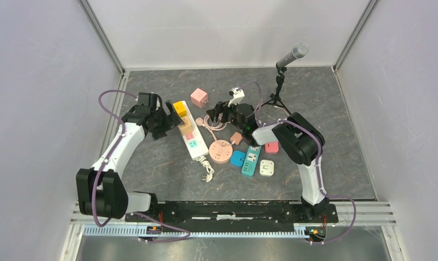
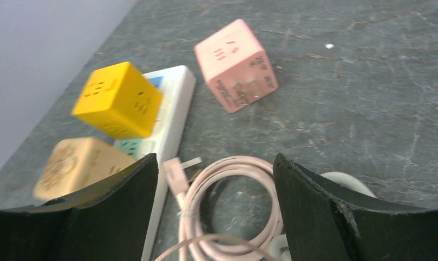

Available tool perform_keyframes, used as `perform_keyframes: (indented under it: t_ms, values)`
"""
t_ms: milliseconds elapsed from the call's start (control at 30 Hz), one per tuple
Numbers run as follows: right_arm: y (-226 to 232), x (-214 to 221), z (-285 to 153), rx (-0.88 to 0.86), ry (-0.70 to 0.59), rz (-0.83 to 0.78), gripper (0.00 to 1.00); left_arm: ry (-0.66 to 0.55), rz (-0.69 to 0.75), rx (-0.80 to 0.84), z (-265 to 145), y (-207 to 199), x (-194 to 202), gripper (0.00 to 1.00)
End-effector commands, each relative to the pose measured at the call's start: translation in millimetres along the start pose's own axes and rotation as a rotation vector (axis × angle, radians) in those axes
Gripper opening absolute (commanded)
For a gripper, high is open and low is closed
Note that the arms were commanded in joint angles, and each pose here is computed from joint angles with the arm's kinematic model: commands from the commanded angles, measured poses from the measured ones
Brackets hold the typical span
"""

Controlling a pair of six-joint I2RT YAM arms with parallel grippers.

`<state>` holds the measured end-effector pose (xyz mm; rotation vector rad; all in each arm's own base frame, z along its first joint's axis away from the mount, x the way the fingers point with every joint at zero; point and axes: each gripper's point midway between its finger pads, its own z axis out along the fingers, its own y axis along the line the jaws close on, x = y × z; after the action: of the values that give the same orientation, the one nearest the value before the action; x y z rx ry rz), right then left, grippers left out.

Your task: Pull the plug off the socket

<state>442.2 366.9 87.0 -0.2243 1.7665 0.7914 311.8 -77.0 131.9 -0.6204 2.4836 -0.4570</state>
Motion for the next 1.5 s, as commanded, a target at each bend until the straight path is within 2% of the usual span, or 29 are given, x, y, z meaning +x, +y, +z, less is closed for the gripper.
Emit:
perform_keyframes:
  t_ms: [0, 100, 200, 433, 567, 667, 733, 833, 1000, 1133, 1300, 1467]
  values:
    - [57.6, -65.9, -28.2, -0.252, -0.199, -0.019, 0.82, -0.099, 0.060, -0.031, 4.6, -15.9, -23.9, 1.00]
    - [82.5, -71.0, -52.2, -0.358, -0.207, 0.000, 0.79, -0.109, 0.101, -0.062, 11.6, -24.2, -21.5, 1.00]
    - [95.1, -61.3, -72.7, -0.384, -0.165, 0.018, 0.75, -0.122, 0.125, -0.090, 18.3, -32.9, -21.7, 1.00]
    - [100.0, -35.8, -89.2, -0.315, -0.056, 0.015, 0.71, -0.122, 0.105, -0.151, 38.3, -42.2, -25.3, 1.00]
    - [115.4, -11.1, -86.6, -0.392, 0.007, -0.001, 0.54, -0.115, 0.097, -0.188, 47.4, -41.2, -26.0, 0.99]
    - [114.1, 7.1, -86.9, -0.384, 0.033, -0.016, 0.38, -0.110, 0.092, -0.220, 54.8, -36.0, -25.3, 0.93]
    - [113.1, 17.7, -85.8, -0.384, 0.056, -0.024, 0.33, -0.099, 0.093, -0.220, 59.4, -36.3, -23.4, 0.90]
    - [106.8, 31.0, -78.2, -0.340, 0.102, -0.032, 0.32, -0.069, 0.096, -0.211, 65.6, -38.7, -18.6, 0.86]
    - [101.6, 51.4, -67.0, -0.270, 0.174, -0.037, 0.41, -0.042, 0.098, -0.214, 71.7, -37.4, -12.0, 0.80]
    - [105.2, 62.4, -63.3, -0.239, 0.215, -0.041, 0.42, -0.015, 0.106, -0.228, 75.7, -36.2, -7.1, 0.74]
    - [101.3, 82.0, -63.6, -0.170, 0.260, -0.024, 0.42, 0.005, 0.164, -0.319, 74.3, -25.7, -6.0, 0.74]
    - [95.6, 95.1, -62.3, -0.116, 0.270, -0.110, 0.44, 0.003, 0.173, -0.345, 76.4, -19.8, -5.9, 0.71]
